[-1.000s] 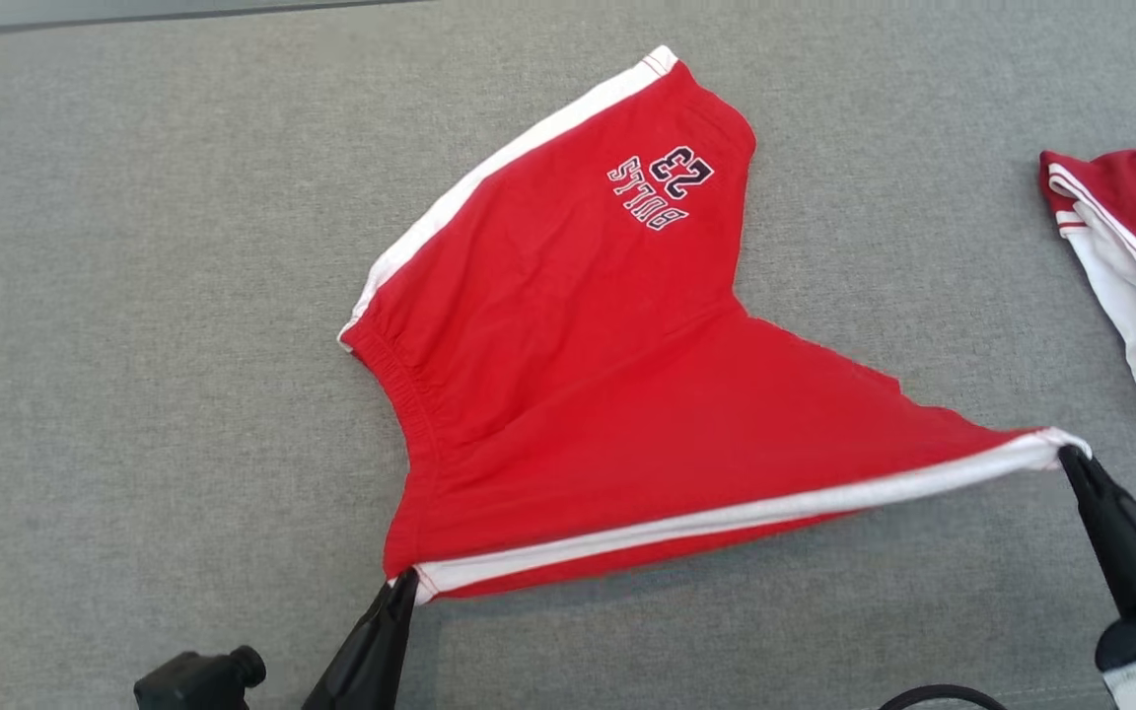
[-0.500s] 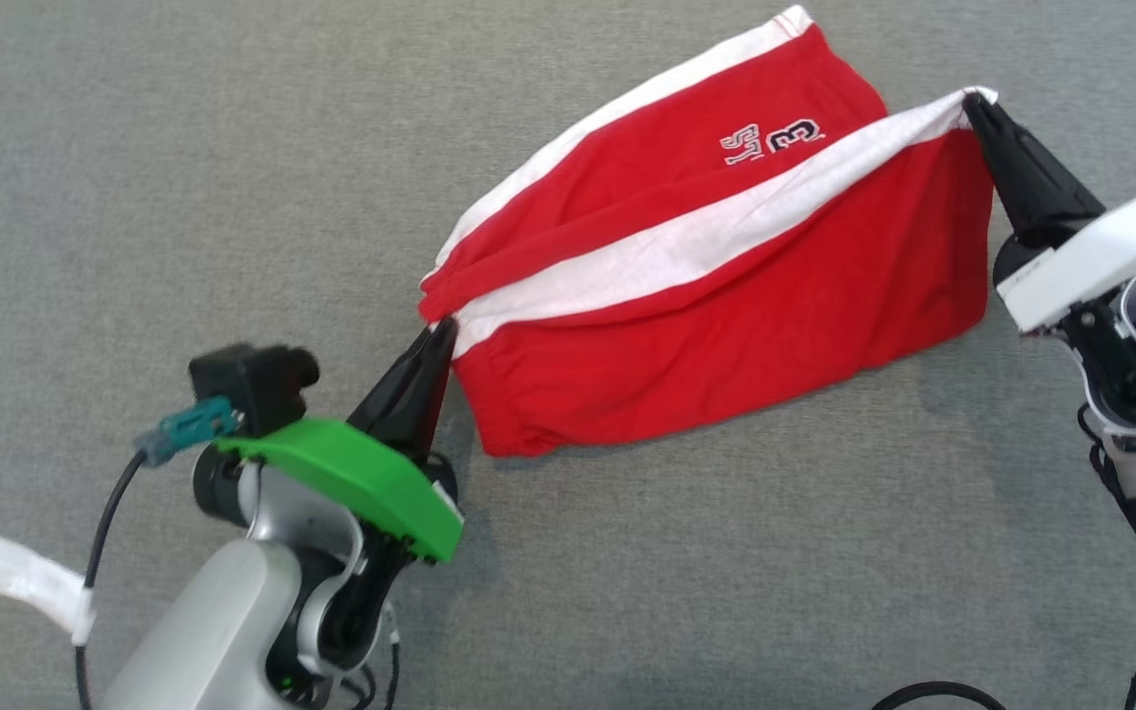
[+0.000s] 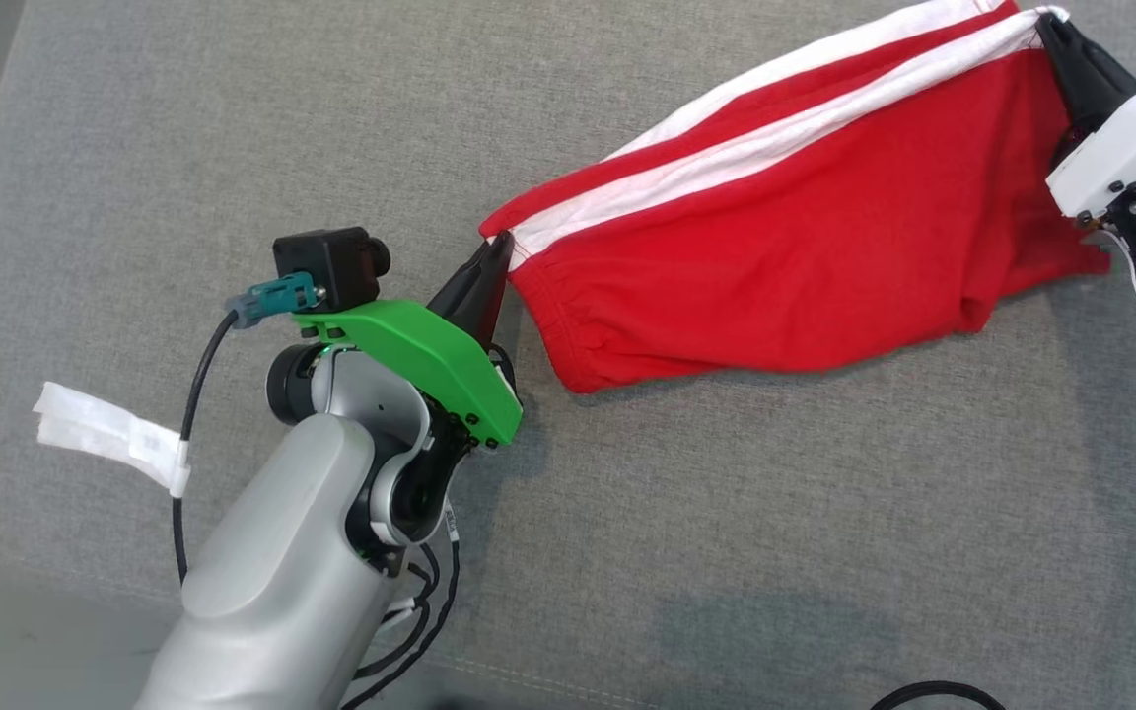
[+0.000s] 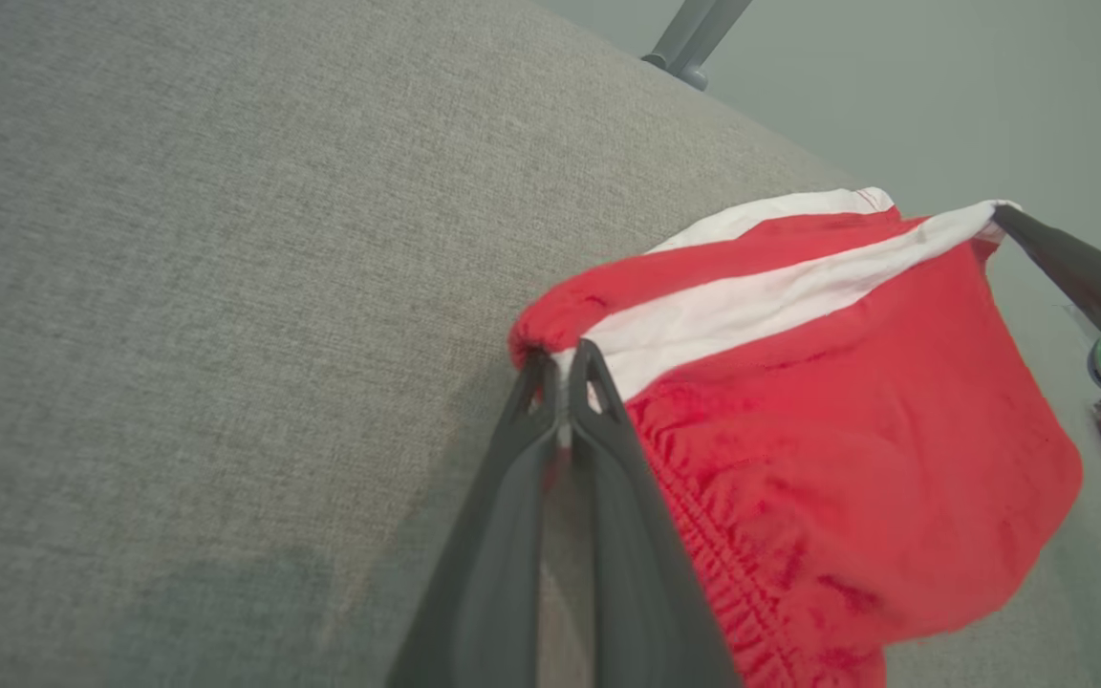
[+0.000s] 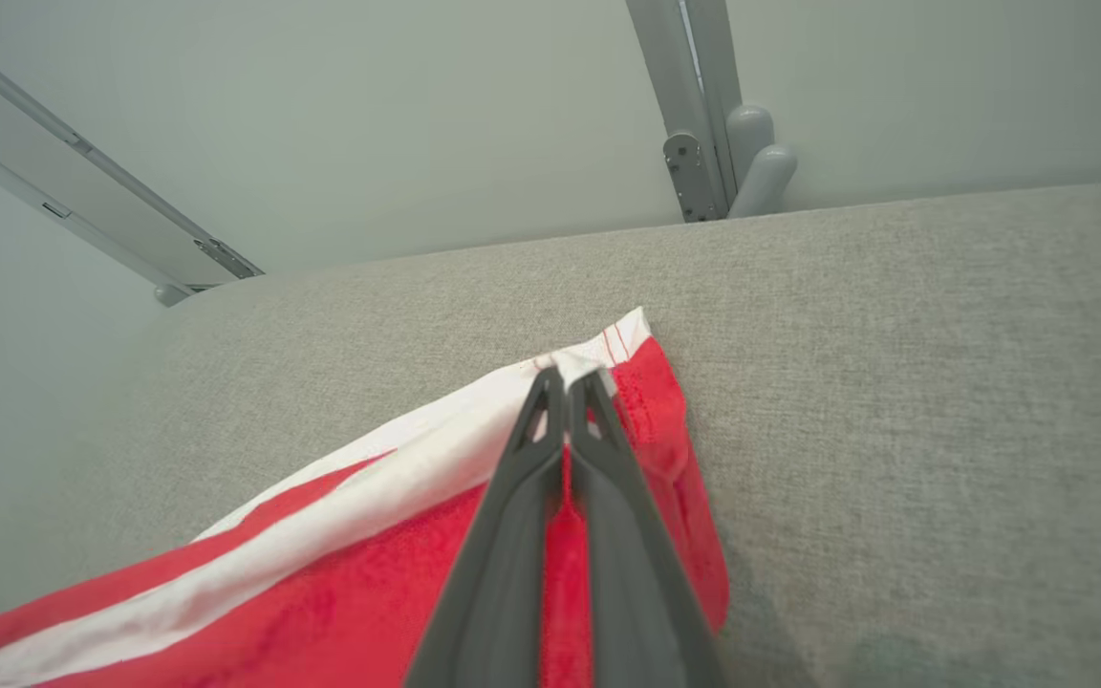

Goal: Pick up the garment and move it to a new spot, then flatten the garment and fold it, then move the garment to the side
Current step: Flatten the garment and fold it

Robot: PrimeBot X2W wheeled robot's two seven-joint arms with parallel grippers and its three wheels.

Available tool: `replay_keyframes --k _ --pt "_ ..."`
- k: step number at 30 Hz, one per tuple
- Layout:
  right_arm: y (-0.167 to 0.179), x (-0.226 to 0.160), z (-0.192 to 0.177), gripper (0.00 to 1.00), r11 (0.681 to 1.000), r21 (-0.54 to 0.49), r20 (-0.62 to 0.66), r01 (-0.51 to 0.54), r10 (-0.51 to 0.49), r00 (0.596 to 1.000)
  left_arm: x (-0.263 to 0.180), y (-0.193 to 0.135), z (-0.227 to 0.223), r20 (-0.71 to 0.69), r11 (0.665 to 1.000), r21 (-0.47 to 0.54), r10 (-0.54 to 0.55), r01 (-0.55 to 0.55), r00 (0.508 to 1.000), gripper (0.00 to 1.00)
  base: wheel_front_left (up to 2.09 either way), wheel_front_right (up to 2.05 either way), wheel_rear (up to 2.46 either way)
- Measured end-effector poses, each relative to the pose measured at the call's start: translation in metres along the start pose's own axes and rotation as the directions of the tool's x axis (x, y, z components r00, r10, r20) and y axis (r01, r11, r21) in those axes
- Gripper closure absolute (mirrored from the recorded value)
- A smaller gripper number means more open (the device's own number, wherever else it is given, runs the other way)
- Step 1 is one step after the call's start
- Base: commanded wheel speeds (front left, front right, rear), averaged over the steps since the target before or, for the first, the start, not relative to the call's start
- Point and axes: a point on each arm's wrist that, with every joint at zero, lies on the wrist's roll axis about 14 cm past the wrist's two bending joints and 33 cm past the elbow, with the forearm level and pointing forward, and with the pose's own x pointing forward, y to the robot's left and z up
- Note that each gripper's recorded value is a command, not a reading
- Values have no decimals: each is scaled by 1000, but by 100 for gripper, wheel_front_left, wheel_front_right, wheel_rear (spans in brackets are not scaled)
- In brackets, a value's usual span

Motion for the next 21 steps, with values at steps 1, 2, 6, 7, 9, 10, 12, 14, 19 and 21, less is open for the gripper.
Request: replay_keyframes --k 1,2,6,7,9,10,12,14,19,21 --pt "1 3 -5 100 1000 2 -13 -1 1 1000 1 2 -2 -5 1000 2 3 -3 1000 100 0 0 0" --pt "2 5 -9 100 1000 3 -26 0 0 1000 1 4 -4 -13 1000 4 7 -7 1000 100 0 0 0" --pt "3 13 -11 100 1000 -9 -40 0 0 999 5 5 -4 -8 1000 2 10 -10 1000 100 0 0 0" --pt "3 15 -9 100 1000 -12 -39 1 -2 999 7 4 -2 0 1000 3 8 -8 1000 100 0 0 0" --pt "-1 19 -3 100 1000 -18 -23 9 -10 1000 12 3 2 8 1000 7 2 -2 1000 100 0 0 0" --pt "-3 21 0 100 1000 -22 -18 14 -15 1000 14 3 4 13 1000 6 0 0 1000 100 0 0 0" --pt "-6 25 4 100 999 -32 -11 22 -22 1000 17 1 7 19 1000 5 -6 6 1000 100 0 0 0" --pt "-6 28 5 100 999 -45 -10 20 -21 1000 19 1 9 24 1000 6 -3 2 1000 100 0 0 0" --pt "2 34 -3 100 996 -93 -37 4 -8 999 23 7 -1 -12 1000 13 19 -19 1000 100 0 0 0" --pt "9 36 -4 82 992 -122 -35 -16 11 999 25 7 -2 -15 999 46 20 -19 1000 100 0 0 0"
